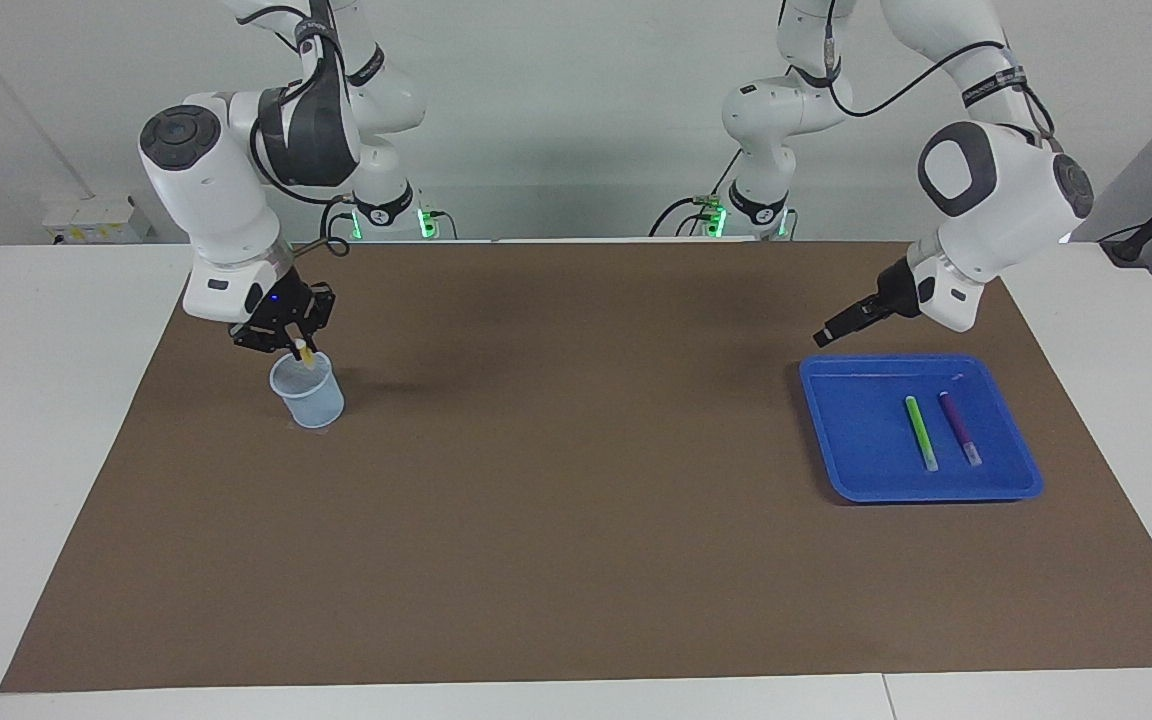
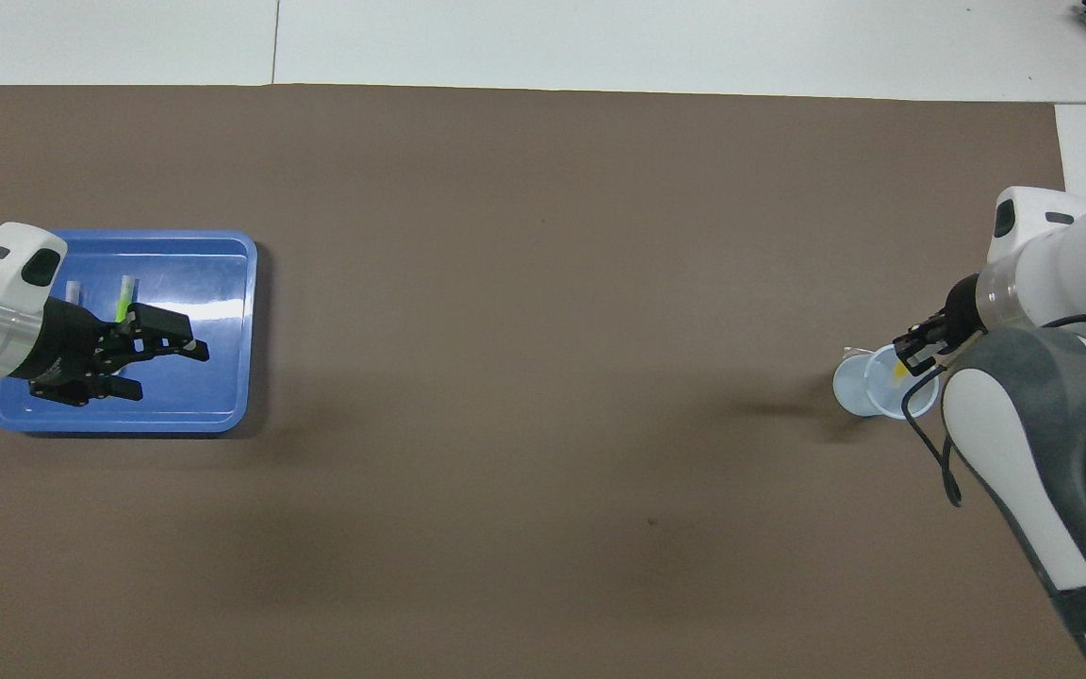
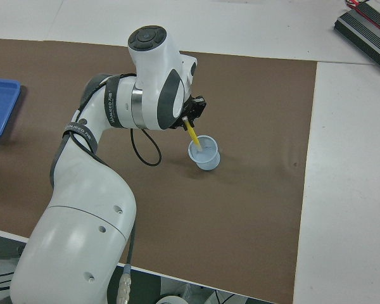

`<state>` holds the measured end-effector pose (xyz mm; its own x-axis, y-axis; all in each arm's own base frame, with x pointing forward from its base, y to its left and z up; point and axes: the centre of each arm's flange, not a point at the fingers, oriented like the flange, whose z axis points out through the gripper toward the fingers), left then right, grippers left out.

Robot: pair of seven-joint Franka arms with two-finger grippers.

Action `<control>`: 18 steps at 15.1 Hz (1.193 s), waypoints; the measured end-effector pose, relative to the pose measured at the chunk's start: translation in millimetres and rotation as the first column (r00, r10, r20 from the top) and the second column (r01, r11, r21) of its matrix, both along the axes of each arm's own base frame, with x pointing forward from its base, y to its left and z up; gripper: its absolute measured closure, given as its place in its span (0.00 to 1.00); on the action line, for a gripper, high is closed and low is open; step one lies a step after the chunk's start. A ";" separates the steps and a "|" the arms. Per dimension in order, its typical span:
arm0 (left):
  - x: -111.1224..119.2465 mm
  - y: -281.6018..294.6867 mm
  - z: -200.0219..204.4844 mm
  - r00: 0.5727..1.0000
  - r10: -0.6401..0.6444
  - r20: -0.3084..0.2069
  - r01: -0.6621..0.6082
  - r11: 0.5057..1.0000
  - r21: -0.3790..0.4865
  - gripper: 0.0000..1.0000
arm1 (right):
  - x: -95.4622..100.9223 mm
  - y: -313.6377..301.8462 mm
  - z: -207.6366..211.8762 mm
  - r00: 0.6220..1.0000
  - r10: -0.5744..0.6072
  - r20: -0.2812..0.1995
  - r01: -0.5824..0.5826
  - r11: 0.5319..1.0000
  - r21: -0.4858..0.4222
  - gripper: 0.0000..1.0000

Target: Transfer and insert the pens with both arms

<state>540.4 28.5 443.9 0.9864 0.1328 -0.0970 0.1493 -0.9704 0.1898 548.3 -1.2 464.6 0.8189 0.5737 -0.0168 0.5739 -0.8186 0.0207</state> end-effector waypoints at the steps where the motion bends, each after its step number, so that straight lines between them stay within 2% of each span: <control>1: 2.9 5.3 0.1 0.998 -0.058 0.032 0.057 0.997 0.044 0.00 | -1.1 -0.6 -2.9 1.000 0.001 0.006 -0.001 1.000 0.000 0.82; 3: 8.2 8.5 -3.3 0.983 -0.169 0.066 0.161 0.981 0.109 0.00 | -3.0 0.9 -9.3 1.000 0.004 0.015 -0.004 1.000 0.001 0.82; 4: 10.5 9.2 -6.8 0.974 -0.213 0.073 0.203 0.971 0.124 0.00 | -3.4 1.5 -12.0 1.000 0.005 0.020 -0.005 1.000 0.001 0.78; 6: 15.9 13.3 -18.1 0.963 -0.256 0.081 0.244 0.960 0.134 0.00 | -3.8 1.9 -14.8 1.000 0.006 0.025 -0.006 1.000 0.001 0.56; 11: 30.0 38.5 -57.2 0.961 -0.264 0.083 0.250 0.957 0.145 0.00 | -3.4 2.3 -13.1 0.999 0.007 0.037 -0.007 1.000 0.002 0.04; 12: 33.7 42.3 -64.0 0.961 -0.262 0.090 0.247 0.958 0.148 0.00 | -3.4 2.9 -12.6 0.999 0.008 0.038 -0.008 1.000 0.002 0.00; 16: 48.4 51.3 -96.6 0.956 -0.269 0.116 0.247 0.953 0.175 0.00 | -0.8 15.0 -5.9 0.998 0.015 0.060 -0.016 1.000 0.019 0.00; 18: 55.8 58.2 -109.3 0.956 -0.267 0.120 0.243 0.953 0.180 0.00 | -0.4 27.9 -4.5 0.997 -0.031 0.065 0.027 0.998 0.062 0.00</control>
<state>596.2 86.6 334.7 0.9913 -0.1226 0.0471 -0.1240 -0.9919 0.0285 547.9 26.7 460.2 0.8334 0.5480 0.0719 0.5490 -0.8358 0.0069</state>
